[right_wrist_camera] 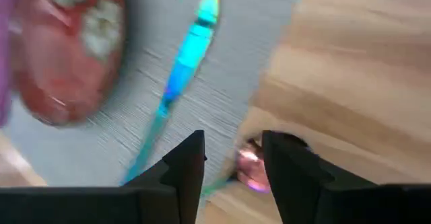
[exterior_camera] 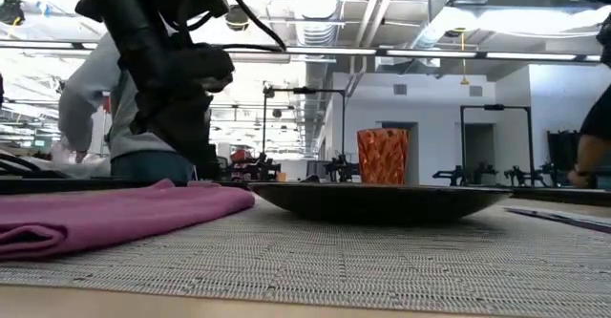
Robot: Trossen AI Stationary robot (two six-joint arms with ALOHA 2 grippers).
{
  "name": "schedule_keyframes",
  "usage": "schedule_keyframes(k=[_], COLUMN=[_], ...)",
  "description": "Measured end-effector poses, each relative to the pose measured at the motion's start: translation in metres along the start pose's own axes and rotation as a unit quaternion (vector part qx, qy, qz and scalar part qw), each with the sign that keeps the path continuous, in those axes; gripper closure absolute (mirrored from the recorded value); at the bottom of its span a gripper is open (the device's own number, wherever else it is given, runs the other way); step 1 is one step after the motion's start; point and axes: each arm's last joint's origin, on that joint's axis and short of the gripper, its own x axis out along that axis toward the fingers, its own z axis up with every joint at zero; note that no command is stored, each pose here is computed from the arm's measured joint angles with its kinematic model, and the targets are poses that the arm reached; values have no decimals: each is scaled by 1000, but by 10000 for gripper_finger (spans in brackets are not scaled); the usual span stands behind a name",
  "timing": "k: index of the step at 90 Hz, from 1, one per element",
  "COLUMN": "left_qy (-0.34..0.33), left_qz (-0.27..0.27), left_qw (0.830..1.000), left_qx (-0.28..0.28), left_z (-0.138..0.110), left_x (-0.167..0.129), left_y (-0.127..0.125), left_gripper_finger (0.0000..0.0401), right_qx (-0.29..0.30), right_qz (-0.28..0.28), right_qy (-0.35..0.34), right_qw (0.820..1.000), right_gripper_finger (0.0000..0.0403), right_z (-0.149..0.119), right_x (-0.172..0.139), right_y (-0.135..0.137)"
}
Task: Set table place
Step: Put the blue spoon on the table mat
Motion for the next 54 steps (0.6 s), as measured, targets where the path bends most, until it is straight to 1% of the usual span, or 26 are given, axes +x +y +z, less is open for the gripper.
schedule_keyframes(k=[8,30,48,54], left_qy=[1,2,2,2], left_qz=[-1,-2,-2,-1], left_qw=[1000,1000,1000,1000], left_qx=[8,4,3,3], left_z=[0,0,0,0], left_x=[0,0,0,0], left_y=[0,0,0,0], left_gripper_finger=[401,401,401,401], right_qx=[-7,-17,-33,-32], right_qz=[-26,-44,-83,-79], right_qy=[30,20,23,27], right_qw=[999,999,996,996], right_gripper_finger=[268,268,268,269], right_z=[-4,-1,1,1], right_x=[-2,-3,0,1], right_y=[-5,-8,-17,-16])
